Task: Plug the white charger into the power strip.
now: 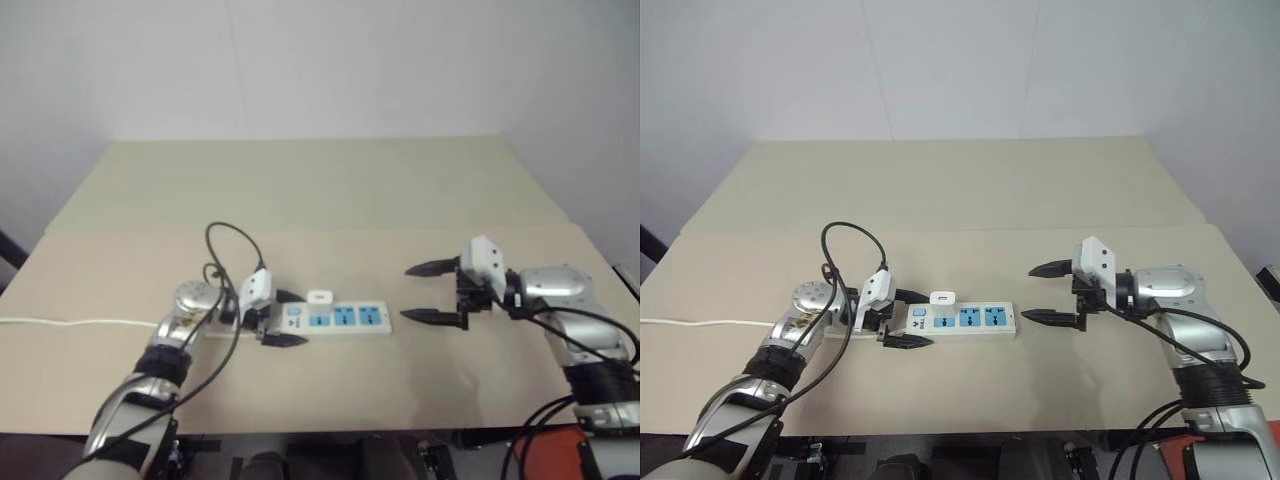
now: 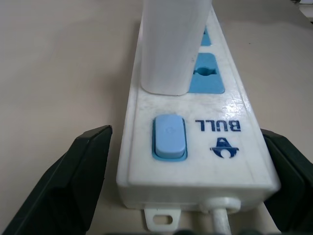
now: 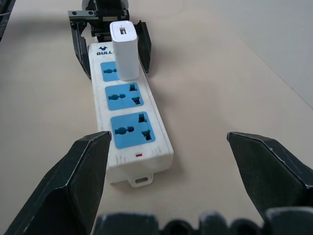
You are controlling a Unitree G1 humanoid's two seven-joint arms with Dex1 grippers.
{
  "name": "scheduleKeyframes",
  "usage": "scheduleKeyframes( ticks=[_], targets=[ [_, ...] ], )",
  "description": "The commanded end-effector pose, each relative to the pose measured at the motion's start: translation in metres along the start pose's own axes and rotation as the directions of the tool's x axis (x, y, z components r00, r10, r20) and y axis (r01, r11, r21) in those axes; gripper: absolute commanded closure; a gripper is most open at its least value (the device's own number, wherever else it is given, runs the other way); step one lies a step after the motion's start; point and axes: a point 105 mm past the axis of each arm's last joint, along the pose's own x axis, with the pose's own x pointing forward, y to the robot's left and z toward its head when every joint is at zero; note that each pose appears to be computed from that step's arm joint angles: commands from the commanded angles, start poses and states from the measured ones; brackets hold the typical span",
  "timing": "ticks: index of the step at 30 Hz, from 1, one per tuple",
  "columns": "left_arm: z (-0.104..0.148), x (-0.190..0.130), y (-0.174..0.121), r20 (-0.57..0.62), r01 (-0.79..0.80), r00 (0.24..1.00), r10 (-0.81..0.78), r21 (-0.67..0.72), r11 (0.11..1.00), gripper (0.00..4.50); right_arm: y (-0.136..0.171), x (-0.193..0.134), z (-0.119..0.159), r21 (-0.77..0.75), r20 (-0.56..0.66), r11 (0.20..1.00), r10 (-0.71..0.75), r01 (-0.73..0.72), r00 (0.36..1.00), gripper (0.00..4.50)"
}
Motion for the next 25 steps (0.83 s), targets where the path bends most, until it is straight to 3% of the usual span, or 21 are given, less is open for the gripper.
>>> scheduleKeyframes(
  ticks=[1, 8, 13, 18, 25],
  targets=[
    [0.037, -0.034, 0.006, 0.056, -0.013, 0.998, 0.006, 0.113, 0.994, 0.01, -0.004, -0.007, 0.01, -0.028, 0.03, 0.999, -0.023, 0.024, 0.999, 0.0],
    [0.057, -0.098, -0.011, -0.063, 0.025, 0.998, -0.015, 0.158, 0.987, 0.01, -0.005, -0.029, 0.008, -0.036, -0.006, 0.998, -0.053, 0.052, 0.999, 0.0],
    [0.061, -0.152, -0.001, -0.148, -0.155, 0.973, 0.178, 0.159, 0.975, 0.01, -0.008, -0.06, 0.005, -0.039, -0.042, 0.99, -0.136, 0.134, 0.99, 0.0],
    [0.063, -0.164, -0.004, -0.141, -0.203, 0.964, 0.224, 0.148, 0.968, 0.01, -0.013, -0.085, -0.001, -0.038, -0.08, 0.975, -0.223, 0.22, 0.972, 0.0],
    [0.07, -0.146, -0.004, -0.07, -0.181, 0.979, 0.191, 0.131, 0.975, 0.01, -0.008, -0.091, 0.002, -0.033, -0.089, 0.969, -0.247, 0.245, 0.965, 0.0]
  ],
)
